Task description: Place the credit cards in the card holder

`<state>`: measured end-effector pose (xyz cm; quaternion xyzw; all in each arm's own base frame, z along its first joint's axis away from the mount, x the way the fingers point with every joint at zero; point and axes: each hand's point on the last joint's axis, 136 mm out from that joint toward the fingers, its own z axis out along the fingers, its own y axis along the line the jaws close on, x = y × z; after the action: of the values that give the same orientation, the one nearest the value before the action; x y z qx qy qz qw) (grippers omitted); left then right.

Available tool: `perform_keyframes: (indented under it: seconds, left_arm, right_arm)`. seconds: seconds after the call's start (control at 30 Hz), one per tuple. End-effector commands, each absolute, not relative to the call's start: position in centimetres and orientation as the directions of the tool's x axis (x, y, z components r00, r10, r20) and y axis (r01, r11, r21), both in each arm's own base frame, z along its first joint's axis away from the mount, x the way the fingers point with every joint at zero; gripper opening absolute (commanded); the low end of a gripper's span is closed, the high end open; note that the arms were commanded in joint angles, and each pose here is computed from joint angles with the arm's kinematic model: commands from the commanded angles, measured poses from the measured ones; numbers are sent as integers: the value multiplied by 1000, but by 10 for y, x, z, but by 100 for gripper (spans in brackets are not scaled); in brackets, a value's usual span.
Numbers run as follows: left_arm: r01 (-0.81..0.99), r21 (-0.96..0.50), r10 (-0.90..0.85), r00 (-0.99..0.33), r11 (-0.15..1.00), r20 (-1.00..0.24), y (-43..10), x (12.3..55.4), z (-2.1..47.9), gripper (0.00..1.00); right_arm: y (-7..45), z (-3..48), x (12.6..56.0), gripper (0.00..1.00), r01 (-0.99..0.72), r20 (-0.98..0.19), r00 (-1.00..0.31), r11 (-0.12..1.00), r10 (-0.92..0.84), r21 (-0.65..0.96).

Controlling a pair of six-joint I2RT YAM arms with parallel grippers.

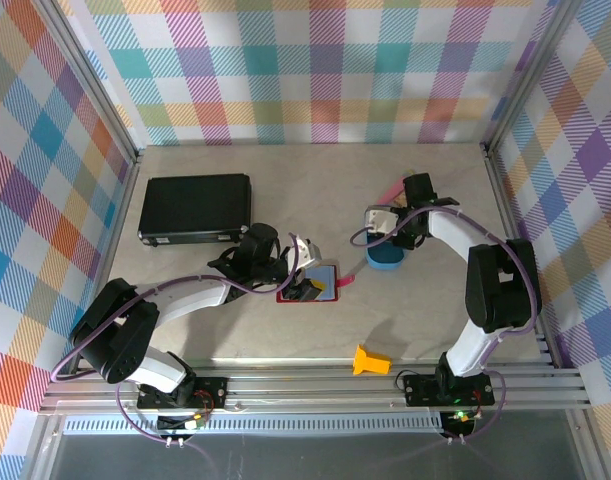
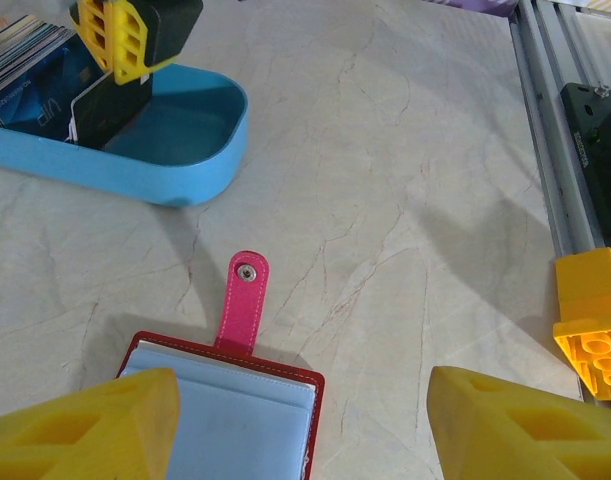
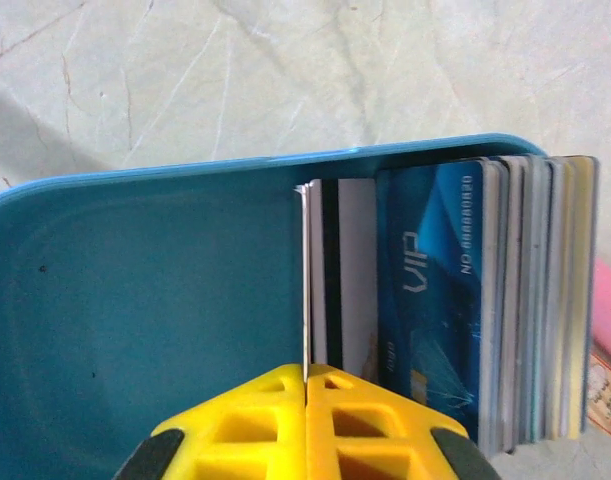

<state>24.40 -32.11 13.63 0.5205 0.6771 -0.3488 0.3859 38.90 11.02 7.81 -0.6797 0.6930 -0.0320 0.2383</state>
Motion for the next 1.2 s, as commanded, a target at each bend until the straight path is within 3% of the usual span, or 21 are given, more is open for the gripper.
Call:
perform_keyframes:
  seconds: [0.0, 0.27, 0.67, 0.83, 1.17]
  left_arm:
    - [978, -94, 436, -167, 186, -884, -328, 239, 135, 66]
    - [980, -93, 437, -164, 178, -885, -329, 238, 134, 66]
    - [978, -102, 447, -174, 180, -878, -329, 238, 129, 66]
    - [978, -102, 448, -175, 182, -877, -329, 238, 129, 66]
    - [978, -106, 451, -178, 181, -874, -329, 237, 127, 66]
  right_arm:
    - [113, 88, 381, 5, -946, -329, 15, 93, -944, -309]
    - [109, 83, 373, 7, -971, -326, -7, 84, -945, -224]
    - [112, 78, 403, 9, -956, -326, -8, 103, -945, -276]
    - [112, 76, 411, 18, -954, -319, -5, 100, -948, -283]
    - [115, 81, 416, 10, -951, -336, -4, 107, -942, -290]
